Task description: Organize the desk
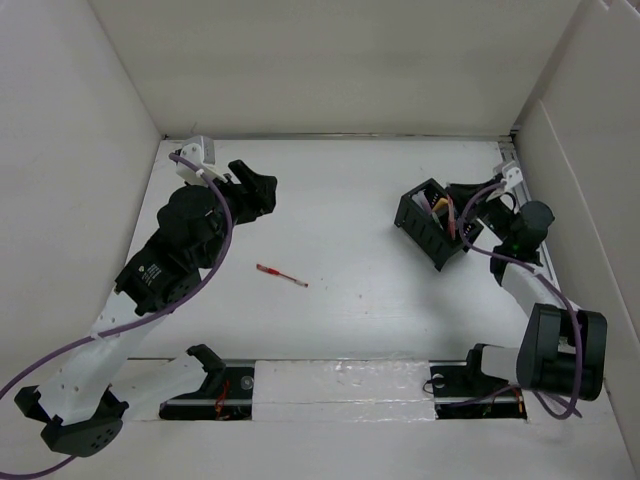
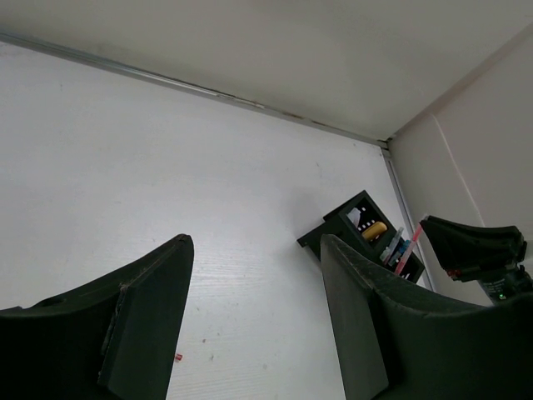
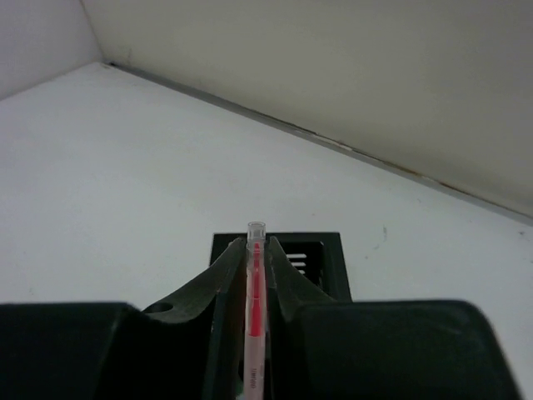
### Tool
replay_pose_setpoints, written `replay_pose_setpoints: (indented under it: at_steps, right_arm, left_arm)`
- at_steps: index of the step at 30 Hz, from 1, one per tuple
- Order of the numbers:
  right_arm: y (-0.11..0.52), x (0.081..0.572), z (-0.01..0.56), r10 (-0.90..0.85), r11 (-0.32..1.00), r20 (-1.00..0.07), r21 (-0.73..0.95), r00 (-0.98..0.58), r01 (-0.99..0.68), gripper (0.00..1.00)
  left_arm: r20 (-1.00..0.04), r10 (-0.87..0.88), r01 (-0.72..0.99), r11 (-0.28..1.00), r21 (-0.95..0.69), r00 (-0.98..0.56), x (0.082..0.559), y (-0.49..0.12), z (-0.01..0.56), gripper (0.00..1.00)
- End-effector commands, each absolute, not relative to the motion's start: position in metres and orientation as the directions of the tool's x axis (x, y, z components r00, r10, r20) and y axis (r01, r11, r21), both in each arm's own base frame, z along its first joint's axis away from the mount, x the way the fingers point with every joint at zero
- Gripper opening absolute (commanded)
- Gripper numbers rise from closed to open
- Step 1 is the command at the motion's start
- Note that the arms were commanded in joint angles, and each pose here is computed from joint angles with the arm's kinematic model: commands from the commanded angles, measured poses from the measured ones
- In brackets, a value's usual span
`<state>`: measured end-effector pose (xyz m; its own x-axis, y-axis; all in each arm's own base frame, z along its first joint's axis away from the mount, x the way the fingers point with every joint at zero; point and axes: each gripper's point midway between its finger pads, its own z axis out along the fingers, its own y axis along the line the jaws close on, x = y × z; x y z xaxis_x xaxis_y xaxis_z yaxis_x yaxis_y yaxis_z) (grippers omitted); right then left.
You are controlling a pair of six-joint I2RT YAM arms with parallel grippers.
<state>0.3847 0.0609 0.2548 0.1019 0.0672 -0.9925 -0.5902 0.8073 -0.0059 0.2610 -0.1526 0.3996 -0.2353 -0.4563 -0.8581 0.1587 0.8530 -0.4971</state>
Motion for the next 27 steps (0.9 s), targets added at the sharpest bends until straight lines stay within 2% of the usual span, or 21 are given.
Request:
replay_pose_setpoints:
  at_steps: [1,3,6,7,9,11,12,13,14,15,18,19,20,22,23,25,26,27]
  right_arm:
    - [0.052,0.377,0.279,0.043,0.83,-0.977,-0.082,0.21,-0.552,0.22]
    - [0.048,0.375,0.285,0.038,0.836,-0.977,-0.084,0.21,-0.542,0.45]
    - [0.049,0.377,0.301,0.012,0.836,-0.977,-0.108,0.213,-0.539,0.59]
    - [0.046,0.379,0.307,-0.047,0.836,-0.97,-0.169,0.239,-0.521,0.6]
    - [0.061,0.382,0.319,-0.081,0.821,-0.974,-0.186,0.212,-0.54,0.59]
    - [0.074,0.383,0.315,-0.161,0.804,-0.97,-0.235,0.179,-0.546,0.47]
    - [0.096,0.384,0.332,-0.183,0.786,-0.961,-0.27,0.207,-0.556,0.3]
    - [0.109,0.385,0.331,-0.232,0.759,-0.948,-0.316,0.216,-0.569,0.18]
    - [0.124,0.387,0.311,-0.255,0.737,-0.956,-0.29,0.146,-0.61,0.07]
    - [0.158,0.384,0.316,-0.267,0.695,-0.95,-0.307,0.162,-0.65,0.0]
    - [0.214,0.384,0.268,-0.348,0.602,-0.934,-0.289,0.082,-0.744,0.0]
    - [0.274,0.371,0.231,-0.376,0.498,-0.926,-0.235,0.037,-0.834,0.0]
    - [0.275,0.371,0.231,-0.376,0.496,-0.926,-0.234,0.036,-0.836,0.0]
    - [0.328,0.351,0.219,-0.381,0.408,-0.924,-0.198,0.031,-0.891,0.01]
    - [0.347,0.35,0.192,-0.42,0.389,-0.907,-0.178,-0.002,-0.904,0.15]
    - [0.391,0.331,0.185,-0.449,0.319,-0.893,-0.176,0.015,-0.931,0.32]
    - [0.406,0.328,0.178,-0.464,0.302,-0.886,-0.171,0.012,-0.938,0.49]
    - [0.421,0.325,0.147,-0.508,0.275,-0.861,-0.142,-0.018,-0.951,0.55]
  left_arm:
    - [-0.847,-0.49,0.184,0.831,-0.526,-0.207,0.263,-0.156,0.414,0.58]
    - [-0.848,-0.488,0.185,0.832,-0.523,-0.206,0.265,-0.157,0.414,0.58]
    - [-0.849,-0.486,0.19,0.831,-0.523,-0.208,0.267,-0.16,0.415,0.58]
    - [-0.849,-0.487,0.192,0.831,-0.523,-0.206,0.267,-0.16,0.416,0.58]
    - [-0.849,-0.488,0.194,0.83,-0.523,-0.202,0.267,-0.16,0.417,0.58]
    - [-0.848,-0.492,0.194,0.828,-0.525,-0.197,0.267,-0.159,0.419,0.58]
    - [-0.85,-0.49,0.191,0.831,-0.523,-0.194,0.267,-0.158,0.419,0.58]
    - [-0.849,-0.493,0.193,0.829,-0.524,-0.188,0.266,-0.157,0.422,0.59]
    - [-0.848,-0.498,0.192,0.828,-0.527,-0.18,0.265,-0.155,0.425,0.58]
    - [-0.848,-0.5,0.19,0.828,-0.527,-0.174,0.264,-0.153,0.426,0.58]
    - [-0.832,-0.535,0.191,0.81,-0.554,-0.146,0.258,-0.145,0.442,0.59]
    - [-0.817,-0.566,0.212,0.79,-0.576,-0.11,0.25,-0.137,0.46,0.59]
    - [-0.817,-0.566,0.212,0.789,-0.576,-0.11,0.249,-0.137,0.46,0.59]
    - [-0.804,-0.589,0.225,0.775,-0.591,-0.081,0.24,-0.128,0.473,0.59]
    - [-0.801,-0.595,0.221,0.773,-0.594,-0.07,0.238,-0.123,0.476,0.59]
    - [-0.793,-0.607,0.223,0.766,-0.603,-0.06,0.229,-0.115,0.481,0.59]
    - [-0.789,-0.612,0.217,0.764,-0.607,-0.054,0.226,-0.11,0.482,0.59]
    - [-0.789,-0.611,0.215,0.764,-0.609,-0.062,0.224,-0.11,0.478,0.59]
